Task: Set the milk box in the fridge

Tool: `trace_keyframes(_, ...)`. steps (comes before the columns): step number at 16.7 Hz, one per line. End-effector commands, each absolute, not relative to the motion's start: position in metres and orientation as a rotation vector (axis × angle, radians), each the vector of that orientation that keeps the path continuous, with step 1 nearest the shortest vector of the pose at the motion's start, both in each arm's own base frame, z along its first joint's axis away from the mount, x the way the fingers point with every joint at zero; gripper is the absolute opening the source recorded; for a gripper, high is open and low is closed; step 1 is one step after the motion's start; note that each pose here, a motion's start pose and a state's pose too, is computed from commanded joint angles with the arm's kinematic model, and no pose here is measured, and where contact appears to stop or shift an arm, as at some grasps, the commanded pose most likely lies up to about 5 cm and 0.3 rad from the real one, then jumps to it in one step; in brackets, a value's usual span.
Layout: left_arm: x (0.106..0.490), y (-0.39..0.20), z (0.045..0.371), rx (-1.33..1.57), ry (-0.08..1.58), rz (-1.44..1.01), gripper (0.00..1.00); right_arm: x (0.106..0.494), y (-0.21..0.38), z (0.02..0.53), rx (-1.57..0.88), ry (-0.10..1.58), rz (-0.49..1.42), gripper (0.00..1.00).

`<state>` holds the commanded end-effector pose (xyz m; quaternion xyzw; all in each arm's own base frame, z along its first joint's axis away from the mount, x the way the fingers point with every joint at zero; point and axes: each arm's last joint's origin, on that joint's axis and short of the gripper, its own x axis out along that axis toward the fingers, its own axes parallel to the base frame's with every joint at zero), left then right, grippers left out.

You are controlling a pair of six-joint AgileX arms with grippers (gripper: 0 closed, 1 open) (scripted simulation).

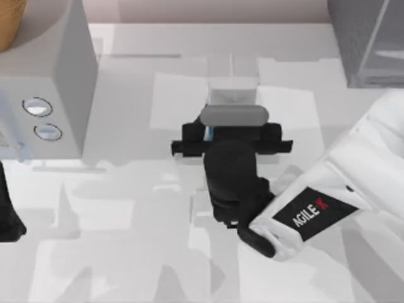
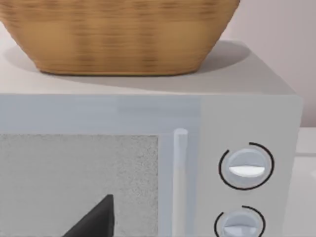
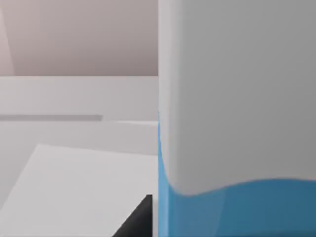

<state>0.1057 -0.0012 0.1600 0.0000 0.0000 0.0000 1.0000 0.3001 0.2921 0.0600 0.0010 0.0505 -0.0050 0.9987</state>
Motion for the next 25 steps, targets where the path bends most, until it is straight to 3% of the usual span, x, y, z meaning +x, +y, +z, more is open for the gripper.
trace_keyframes(10, 0.106, -0.001, 0.16, 0.0, 0.0, 0.0, 1.0, 0.3, 0.293, 0.066, -0.01, 0.109, -0.008, 0.0)
trace_keyframes(20, 0.106, -0.001, 0.16, 0.0, 0.0, 0.0, 1.0, 0.303, 0.297, 0.184, 0.006, 0.097, -0.007, 0.0)
trace_keyframes(25, 0.106, -0.001, 0.16, 0.0, 0.0, 0.0, 1.0, 0.299, 0.293, 0.211, 0.003, 0.101, -0.008, 0.0)
